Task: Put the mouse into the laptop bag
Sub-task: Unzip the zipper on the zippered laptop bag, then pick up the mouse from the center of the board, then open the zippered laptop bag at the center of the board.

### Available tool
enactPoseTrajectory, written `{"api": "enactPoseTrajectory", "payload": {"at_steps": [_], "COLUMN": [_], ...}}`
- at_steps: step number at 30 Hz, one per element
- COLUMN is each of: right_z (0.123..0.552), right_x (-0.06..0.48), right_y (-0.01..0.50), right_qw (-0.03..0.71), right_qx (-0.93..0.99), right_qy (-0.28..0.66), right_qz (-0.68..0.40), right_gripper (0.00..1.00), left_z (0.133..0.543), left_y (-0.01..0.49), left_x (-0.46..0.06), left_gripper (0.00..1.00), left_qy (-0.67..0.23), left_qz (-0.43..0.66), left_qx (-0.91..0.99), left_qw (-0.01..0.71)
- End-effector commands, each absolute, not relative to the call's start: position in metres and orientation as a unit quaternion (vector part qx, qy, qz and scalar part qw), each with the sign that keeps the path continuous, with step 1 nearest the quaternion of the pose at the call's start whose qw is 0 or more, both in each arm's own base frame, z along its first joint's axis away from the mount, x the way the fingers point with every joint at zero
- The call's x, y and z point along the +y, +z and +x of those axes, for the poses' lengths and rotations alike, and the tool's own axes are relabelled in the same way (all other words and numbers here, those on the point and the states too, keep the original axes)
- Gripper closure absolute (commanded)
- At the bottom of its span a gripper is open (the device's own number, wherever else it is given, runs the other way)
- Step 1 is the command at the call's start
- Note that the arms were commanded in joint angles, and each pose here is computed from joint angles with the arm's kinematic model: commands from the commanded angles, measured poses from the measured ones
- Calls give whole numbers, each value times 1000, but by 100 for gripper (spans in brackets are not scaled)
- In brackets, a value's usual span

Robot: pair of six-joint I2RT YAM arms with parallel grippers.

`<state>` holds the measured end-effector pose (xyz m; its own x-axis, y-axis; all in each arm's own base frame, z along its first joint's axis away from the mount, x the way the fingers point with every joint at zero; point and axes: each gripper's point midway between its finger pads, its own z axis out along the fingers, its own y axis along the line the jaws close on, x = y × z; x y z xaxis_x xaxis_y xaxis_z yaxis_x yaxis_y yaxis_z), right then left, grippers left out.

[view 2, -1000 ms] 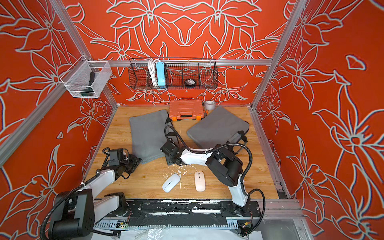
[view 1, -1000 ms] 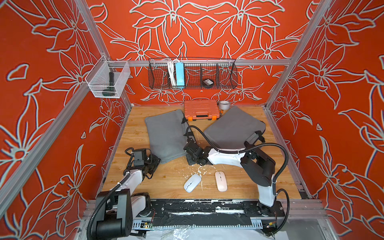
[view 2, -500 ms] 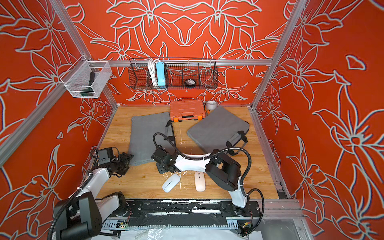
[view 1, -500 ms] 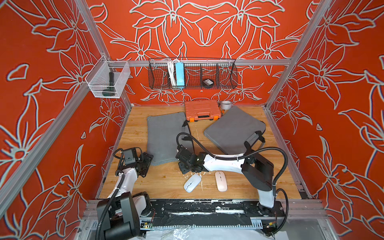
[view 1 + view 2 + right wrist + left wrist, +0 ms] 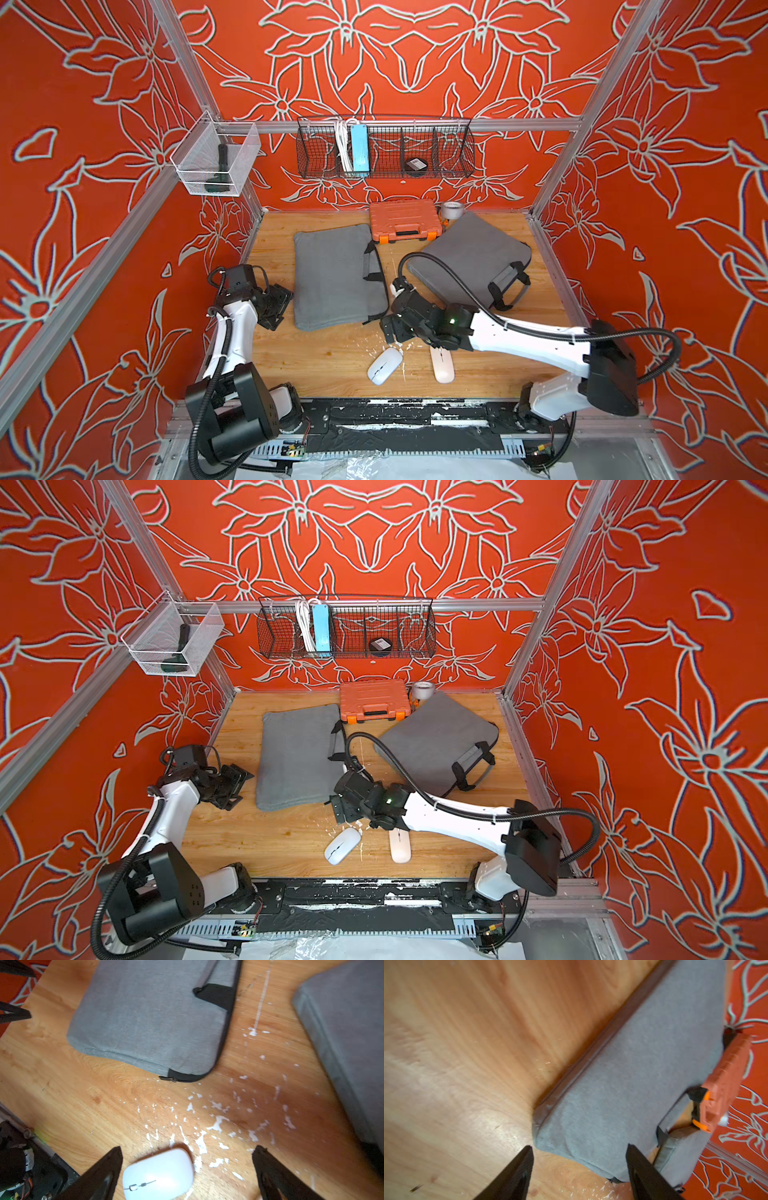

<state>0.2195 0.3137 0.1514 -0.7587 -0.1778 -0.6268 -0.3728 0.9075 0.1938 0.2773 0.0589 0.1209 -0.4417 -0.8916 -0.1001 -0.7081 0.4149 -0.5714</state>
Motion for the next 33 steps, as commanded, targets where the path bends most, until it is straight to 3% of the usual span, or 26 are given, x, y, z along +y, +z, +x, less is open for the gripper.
{"api": "enactPoseTrajectory", "payload": {"at_steps": [1, 4, 7, 11, 16, 21, 26, 33], "right_z": [211, 201, 179, 157, 136, 126, 125, 125], "right_x": [267, 235, 222, 196, 179, 181, 188, 186], "right_y": [135, 134, 128, 105, 65, 41, 29, 21], "right_qw": [300, 304, 266, 223, 184, 158, 148, 155], "right_qx": [943, 946, 955, 968, 977, 984, 986, 986], "right_qy": [100, 92, 116, 107, 103, 80, 45, 10], "right_qz": [-104, -64, -62, -33, -21, -32, -54, -58], "right_gripper": [1, 1, 1, 1, 2, 8, 10, 25], "left_z": [298, 306, 320, 344, 360, 361, 375, 399], "left_y": [167, 205, 229, 215, 174, 160, 155, 128], "left_x": [26, 2, -36, -74, -116, -120, -140, -144], "left_gripper": [22, 11, 11, 12, 18, 17, 17, 17], "left_qy": [-338, -331, -336, -316, -297, -219, -198, -142], "left_qz": [-406, -374, -320, -285, -236, -211, -171, -146], "left_qx": [800, 784, 787, 818, 875, 890, 898, 914], "left_qw": [285, 368, 406, 386, 302, 340, 355, 352]}}
